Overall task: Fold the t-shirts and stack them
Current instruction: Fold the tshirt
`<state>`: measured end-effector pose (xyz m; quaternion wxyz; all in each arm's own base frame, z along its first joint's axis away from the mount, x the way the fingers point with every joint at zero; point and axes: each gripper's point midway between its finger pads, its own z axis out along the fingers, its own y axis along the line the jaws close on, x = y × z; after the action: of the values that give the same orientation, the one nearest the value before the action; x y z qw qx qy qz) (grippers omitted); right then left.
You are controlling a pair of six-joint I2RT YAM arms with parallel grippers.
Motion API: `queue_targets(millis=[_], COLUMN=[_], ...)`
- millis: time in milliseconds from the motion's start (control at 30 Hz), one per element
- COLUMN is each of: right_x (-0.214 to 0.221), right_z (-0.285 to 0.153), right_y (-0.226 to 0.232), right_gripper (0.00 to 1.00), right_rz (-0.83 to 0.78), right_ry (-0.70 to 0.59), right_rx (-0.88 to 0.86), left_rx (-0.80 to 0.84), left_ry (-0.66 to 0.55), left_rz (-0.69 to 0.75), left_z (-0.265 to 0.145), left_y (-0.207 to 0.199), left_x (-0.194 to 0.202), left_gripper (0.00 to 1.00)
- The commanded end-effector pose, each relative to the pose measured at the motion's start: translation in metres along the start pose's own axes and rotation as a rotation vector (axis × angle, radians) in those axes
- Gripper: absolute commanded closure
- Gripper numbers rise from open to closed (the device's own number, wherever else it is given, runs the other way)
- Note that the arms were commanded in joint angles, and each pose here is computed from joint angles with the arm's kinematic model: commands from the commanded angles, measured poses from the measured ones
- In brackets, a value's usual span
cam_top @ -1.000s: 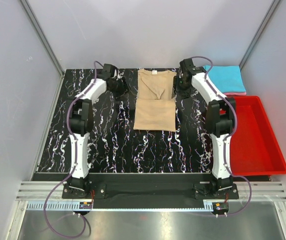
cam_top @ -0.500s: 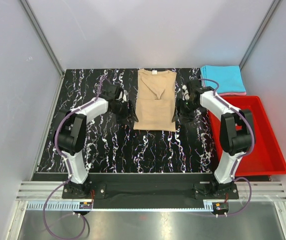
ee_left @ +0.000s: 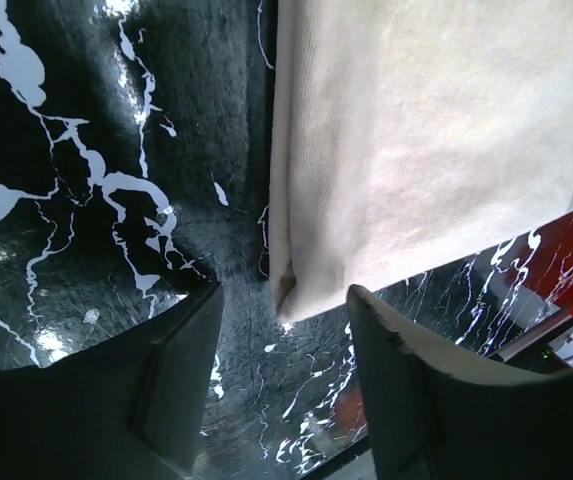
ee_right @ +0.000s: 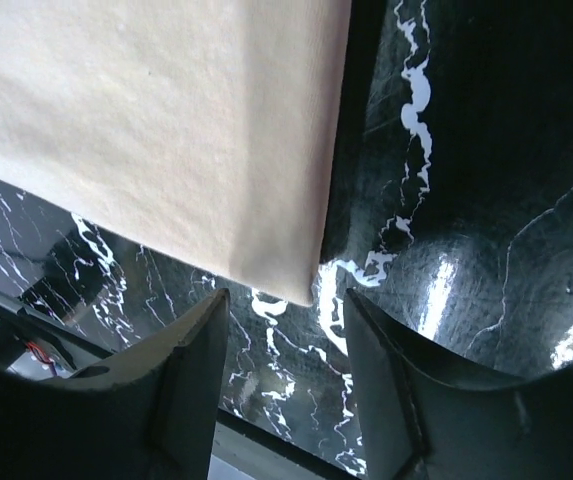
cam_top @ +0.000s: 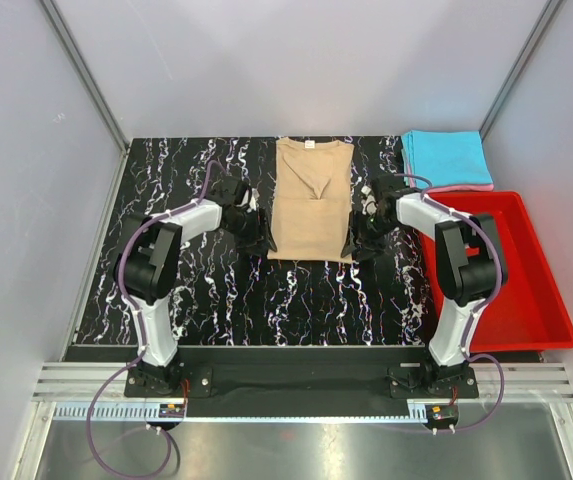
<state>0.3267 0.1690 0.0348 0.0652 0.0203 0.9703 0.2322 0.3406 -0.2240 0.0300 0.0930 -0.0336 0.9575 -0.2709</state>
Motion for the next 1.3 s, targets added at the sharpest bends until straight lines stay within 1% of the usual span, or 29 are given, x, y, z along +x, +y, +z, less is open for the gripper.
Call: queue_targets(millis=[0, 33, 133, 167, 267, 300, 333, 367, 400, 433, 467, 500, 567, 600, 633, 667, 700, 733, 800, 867, 900, 933, 967, 1033, 1067, 1133, 1233, 1267], right_x=[-0.005, -0.004, -0.002, -0.002, 0.000, 0.001, 0.002, 0.002, 0.004, 0.006, 0.007, 0.013, 0.018, 0.028, 0.031, 0.035, 0.047, 0.048, 0.066, 0.075, 0.086, 0.090, 0.099, 0.107, 0.114, 0.117, 0.127, 0.128], right_z=[0.007, 0.009, 0.011, 0.012, 0.013, 0.014, 0.015, 0.015, 0.016, 0.014, 0.013, 0.014, 0.009, 0.009, 0.004, 0.003, 0.004, -0.002, -0.003, -0.010, -0.010, -0.014, -0.012, -0.016, -0.016, -0.022, -0.028, -0.029], right_y=[0.006, 0.005, 0.005, 0.004, 0.000, 0.000, -0.002, -0.003, -0.006, -0.009, -0.010, -0.014, -0.018, -0.022, -0.022, -0.022, -0.026, -0.026, -0.030, -0.028, -0.031, -0.030, -0.031, -0.024, -0.026, -0.021, -0.022, -0.021], right_gripper=[0.44, 0.44, 0.46, 0.47, 0.51, 0.60, 0.64, 0.72, 0.86, 0.94, 1.00, 1.00, 1.00, 1.00, 1.00, 1.00, 1.00, 1.00, 1.00, 1.00, 1.00, 1.00, 1.00, 1.00, 1.00, 0.98, 0.89, 0.87], right_rz=[-0.030, -0.027, -0.029, -0.029, -0.025, -0.025, -0.022, -0.016, -0.013, -0.010, -0.005, 0.004, 0.013, 0.025, 0.028, 0.038, 0.054, 0.056, 0.080, 0.092, 0.102, 0.095, 0.118, 0.139, 0.153, 0.179, 0.205, 0.212], right_ry=[-0.011, -0.008, -0.002, 0.000, 0.005, 0.008, 0.010, 0.011, 0.016, 0.018, 0.018, 0.028, 0.021, 0.037, 0.025, 0.025, 0.040, 0.015, 0.034, 0.021, 0.033, 0.019, 0.031, 0.022, 0.028, 0.003, -0.005, -0.006], right_rx=[-0.045, -0.045, -0.050, -0.047, -0.035, -0.033, -0.023, -0.016, -0.004, 0.011, 0.019, 0.036, 0.061, 0.072, 0.071, 0.073, 0.082, 0.086, 0.099, 0.105, 0.122, 0.138, 0.146, 0.141, 0.147, 0.138, 0.133, 0.129], left_rx=[0.019, 0.027, 0.033, 0.034, 0.030, 0.034, 0.034, 0.026, 0.015, -0.001, -0.042, -0.055, -0.091, -0.081, -0.080, -0.105, -0.109, -0.128, -0.105, -0.123, -0.121, -0.133, -0.123, -0.135, -0.128, -0.132, -0.143, -0.165], left_ry=[-0.021, -0.019, -0.011, -0.004, 0.018, 0.019, 0.025, 0.030, 0.027, 0.031, 0.034, 0.023, 0.035, 0.022, 0.025, 0.047, 0.042, 0.070, 0.084, 0.125, 0.120, 0.139, 0.118, 0.124, 0.106, 0.117, 0.084, 0.086], left_rz=[0.034, 0.034, 0.023, 0.020, 0.004, 0.000, -0.004, -0.011, -0.015, -0.020, -0.031, -0.039, -0.061, -0.065, -0.066, -0.076, -0.080, -0.095, -0.087, -0.090, -0.092, -0.105, -0.095, -0.128, -0.133, -0.157, -0.156, -0.158], left_z=[0.008, 0.009, 0.014, 0.015, 0.020, 0.019, 0.020, 0.018, 0.015, 0.013, 0.011, 0.005, 0.001, -0.005, -0.007, -0.006, -0.012, -0.010, -0.013, -0.011, -0.014, -0.013, -0.015, -0.015, -0.019, -0.022, -0.032, -0.036], left_y=[-0.002, -0.003, -0.003, -0.003, 0.000, -0.001, 0.000, 0.001, 0.002, 0.005, 0.011, 0.011, 0.020, 0.016, 0.017, 0.025, 0.024, 0.033, 0.029, 0.037, 0.036, 0.043, 0.039, 0.043, 0.041, 0.042, 0.041, 0.044], left_x=[-0.011, -0.011, -0.011, -0.010, -0.006, -0.006, -0.004, -0.002, -0.002, 0.001, 0.004, 0.004, 0.016, 0.018, 0.024, 0.039, 0.044, 0.060, 0.074, 0.100, 0.105, 0.119, 0.121, 0.136, 0.136, 0.150, 0.152, 0.154], left_gripper=[0.43, 0.44, 0.51, 0.60, 0.76, 0.87, 0.91, 0.96, 1.00, 1.00, 1.00, 1.00, 1.00, 1.00, 1.00, 1.00, 1.00, 1.00, 1.00, 1.00, 1.00, 1.00, 1.00, 1.00, 0.98, 0.93, 0.84, 0.83])
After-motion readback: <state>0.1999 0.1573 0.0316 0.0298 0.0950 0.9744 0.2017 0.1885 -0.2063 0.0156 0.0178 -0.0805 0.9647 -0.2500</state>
